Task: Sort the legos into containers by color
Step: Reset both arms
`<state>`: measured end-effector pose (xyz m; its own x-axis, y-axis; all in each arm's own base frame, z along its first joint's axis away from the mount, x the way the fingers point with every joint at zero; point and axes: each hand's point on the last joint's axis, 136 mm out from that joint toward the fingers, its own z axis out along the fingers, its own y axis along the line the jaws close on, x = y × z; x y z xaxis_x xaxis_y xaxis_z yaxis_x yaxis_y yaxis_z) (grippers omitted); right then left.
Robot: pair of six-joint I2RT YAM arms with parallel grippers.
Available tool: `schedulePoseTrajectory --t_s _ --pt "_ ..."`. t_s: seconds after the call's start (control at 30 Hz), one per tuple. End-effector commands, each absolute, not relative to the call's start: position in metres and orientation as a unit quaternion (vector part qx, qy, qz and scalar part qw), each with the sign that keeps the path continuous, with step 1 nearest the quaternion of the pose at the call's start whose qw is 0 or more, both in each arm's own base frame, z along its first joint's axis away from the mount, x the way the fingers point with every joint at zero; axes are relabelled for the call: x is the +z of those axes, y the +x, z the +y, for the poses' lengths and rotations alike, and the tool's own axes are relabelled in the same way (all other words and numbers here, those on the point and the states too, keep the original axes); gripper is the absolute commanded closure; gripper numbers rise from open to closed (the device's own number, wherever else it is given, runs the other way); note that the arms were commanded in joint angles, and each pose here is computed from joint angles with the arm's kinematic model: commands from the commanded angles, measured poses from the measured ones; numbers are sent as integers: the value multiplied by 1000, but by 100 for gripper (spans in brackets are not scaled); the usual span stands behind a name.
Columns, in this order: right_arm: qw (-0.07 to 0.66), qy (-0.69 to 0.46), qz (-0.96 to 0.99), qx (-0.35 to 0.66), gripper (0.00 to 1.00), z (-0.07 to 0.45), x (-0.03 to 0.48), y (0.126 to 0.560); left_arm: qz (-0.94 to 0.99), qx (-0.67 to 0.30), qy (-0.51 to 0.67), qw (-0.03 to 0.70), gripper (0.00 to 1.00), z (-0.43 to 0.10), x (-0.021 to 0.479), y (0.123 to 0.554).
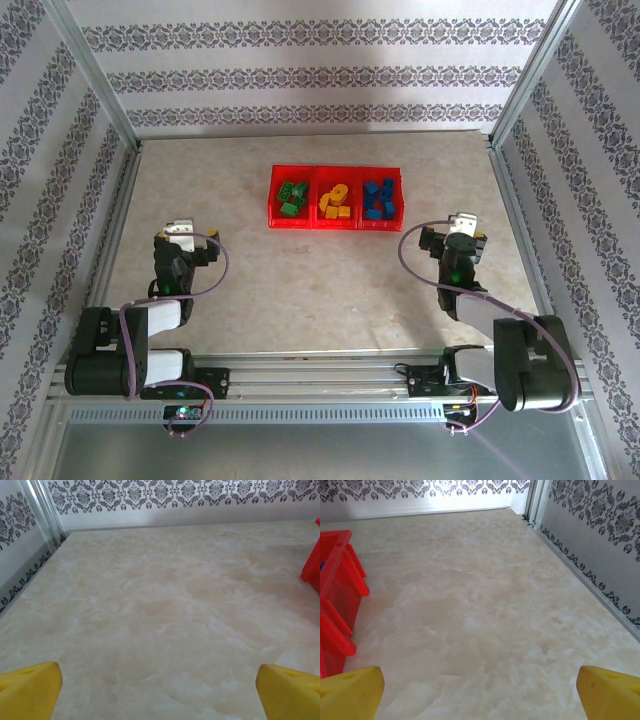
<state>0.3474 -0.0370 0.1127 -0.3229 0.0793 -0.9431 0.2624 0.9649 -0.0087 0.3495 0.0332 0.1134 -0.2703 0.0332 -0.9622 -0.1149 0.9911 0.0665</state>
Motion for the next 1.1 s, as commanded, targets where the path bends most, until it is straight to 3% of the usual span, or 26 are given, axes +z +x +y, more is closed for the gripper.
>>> schedulePoseTrajectory --t_s 0.0,0.33,0.63,1.07 --pt "623 90 776 -41 2 -28 135 362 780 62 -16 623 0 30 128 355" --pt "613 52 788 -9 2 -14 111 382 790 63 -29 609 0 34 126 361" --pt "596 44 802 -3 2 -10 101 390 777 9 -25 629 0 15 127 372" --pt "592 41 805 -4 2 -9 99 389 814 2 11 581 0 -1 89 400"
